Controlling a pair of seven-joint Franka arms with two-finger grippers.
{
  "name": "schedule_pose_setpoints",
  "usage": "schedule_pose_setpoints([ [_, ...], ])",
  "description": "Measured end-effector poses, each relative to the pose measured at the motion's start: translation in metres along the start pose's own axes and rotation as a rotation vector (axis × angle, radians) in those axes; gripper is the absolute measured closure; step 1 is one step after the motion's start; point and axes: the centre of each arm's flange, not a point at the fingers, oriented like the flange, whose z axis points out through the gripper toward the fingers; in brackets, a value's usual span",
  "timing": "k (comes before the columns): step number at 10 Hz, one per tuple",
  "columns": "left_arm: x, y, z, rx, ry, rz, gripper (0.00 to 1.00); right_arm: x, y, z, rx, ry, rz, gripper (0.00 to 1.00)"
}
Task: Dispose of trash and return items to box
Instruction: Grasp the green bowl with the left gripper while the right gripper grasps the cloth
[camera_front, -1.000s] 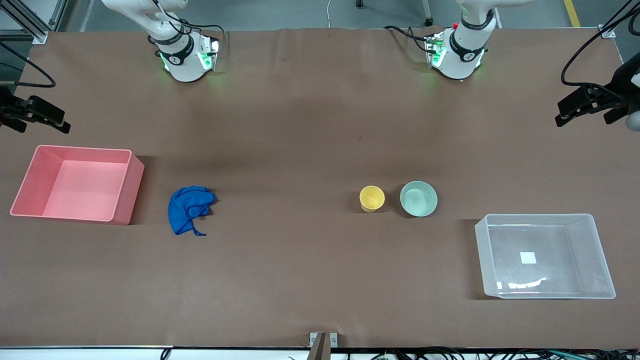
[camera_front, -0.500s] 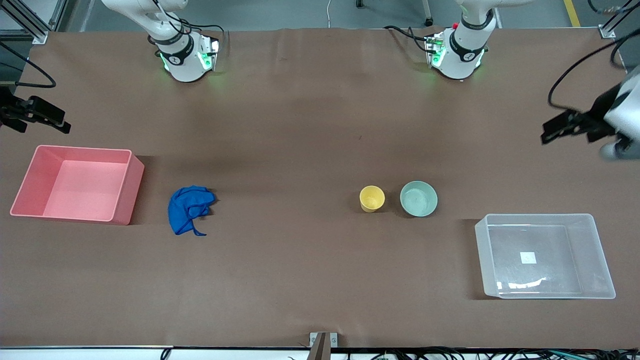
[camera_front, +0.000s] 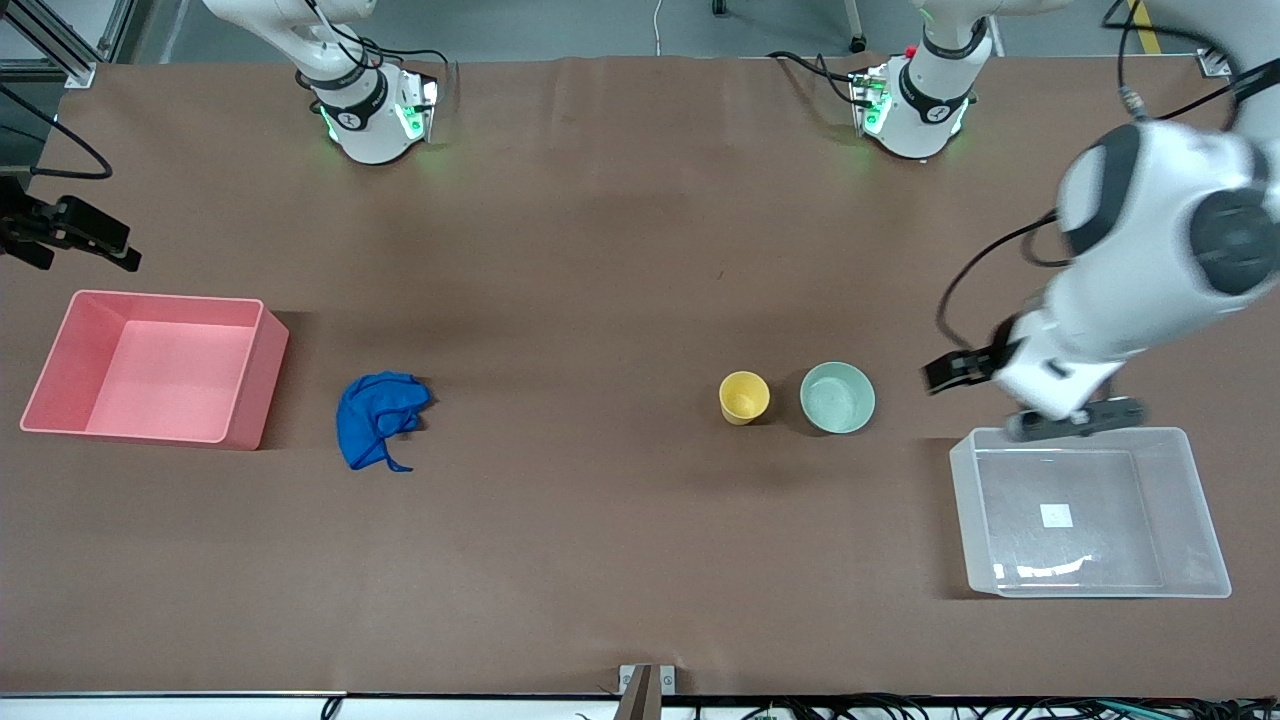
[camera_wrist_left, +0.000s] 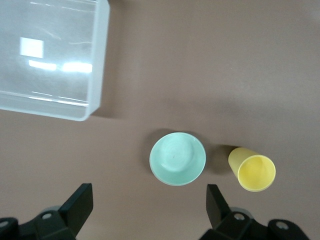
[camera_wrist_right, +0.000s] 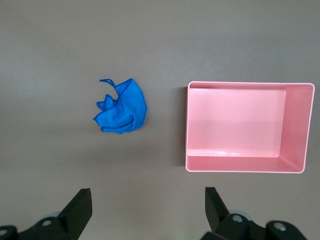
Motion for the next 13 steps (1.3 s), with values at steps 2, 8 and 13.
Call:
schedule_pose_setpoints([
  [2, -0.010, 0.002, 0.065, 0.026, 0.008, -0.002, 0.00, 0.009, -0.001, 0.024, 0.000, 0.017, -0.002, 0.01],
  [8, -0.054, -0.030, 0.192, -0.034, 0.082, -0.008, 0.07, 0.055, -0.020, 0.159, -0.010, -0.038, -0.033, 0.03],
  [13, -0.065, -0.034, 0.240, -0.048, 0.055, -0.026, 0.52, 0.091, -0.070, 0.293, -0.028, -0.057, -0.066, 0.03],
])
